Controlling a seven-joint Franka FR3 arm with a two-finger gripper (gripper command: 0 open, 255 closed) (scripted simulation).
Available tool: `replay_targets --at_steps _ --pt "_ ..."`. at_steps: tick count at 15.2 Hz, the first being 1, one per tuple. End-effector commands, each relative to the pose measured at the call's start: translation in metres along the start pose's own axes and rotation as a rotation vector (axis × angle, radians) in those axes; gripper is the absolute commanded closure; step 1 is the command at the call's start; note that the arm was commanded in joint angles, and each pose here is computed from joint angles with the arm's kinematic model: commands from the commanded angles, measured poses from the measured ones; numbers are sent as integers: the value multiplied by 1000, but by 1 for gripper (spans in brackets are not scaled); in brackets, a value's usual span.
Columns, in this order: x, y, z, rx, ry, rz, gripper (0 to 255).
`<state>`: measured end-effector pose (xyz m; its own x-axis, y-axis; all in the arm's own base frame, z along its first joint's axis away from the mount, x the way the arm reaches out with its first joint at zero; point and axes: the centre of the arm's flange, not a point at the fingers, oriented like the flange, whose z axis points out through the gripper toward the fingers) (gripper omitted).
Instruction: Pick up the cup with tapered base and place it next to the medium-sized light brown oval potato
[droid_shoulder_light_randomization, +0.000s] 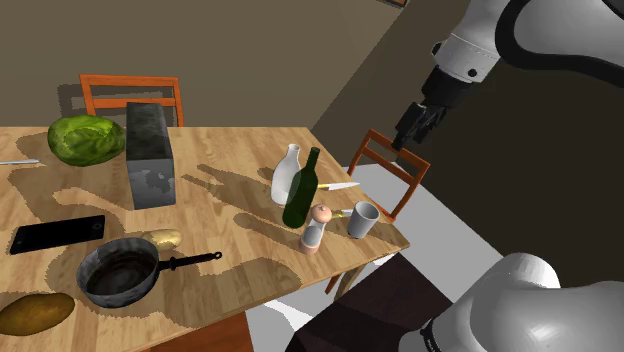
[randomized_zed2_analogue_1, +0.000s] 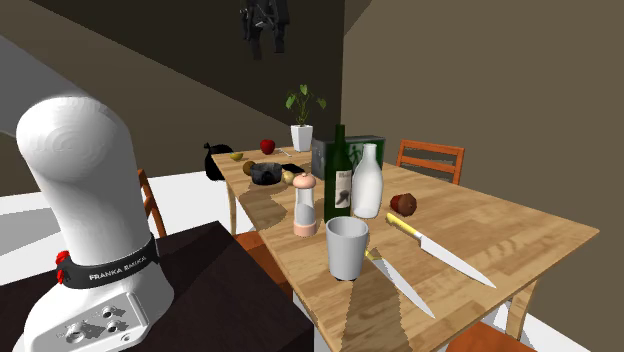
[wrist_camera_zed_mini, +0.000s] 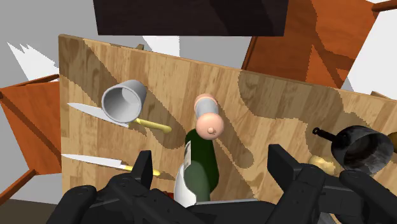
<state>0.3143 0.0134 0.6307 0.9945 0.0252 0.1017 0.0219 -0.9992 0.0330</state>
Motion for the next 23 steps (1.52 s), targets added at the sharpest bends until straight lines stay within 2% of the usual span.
replay_targets --at_steps 1,23 --pt "0 0 0 0 0 0 0" --pt "58 85 274 -57 -142 66 0"
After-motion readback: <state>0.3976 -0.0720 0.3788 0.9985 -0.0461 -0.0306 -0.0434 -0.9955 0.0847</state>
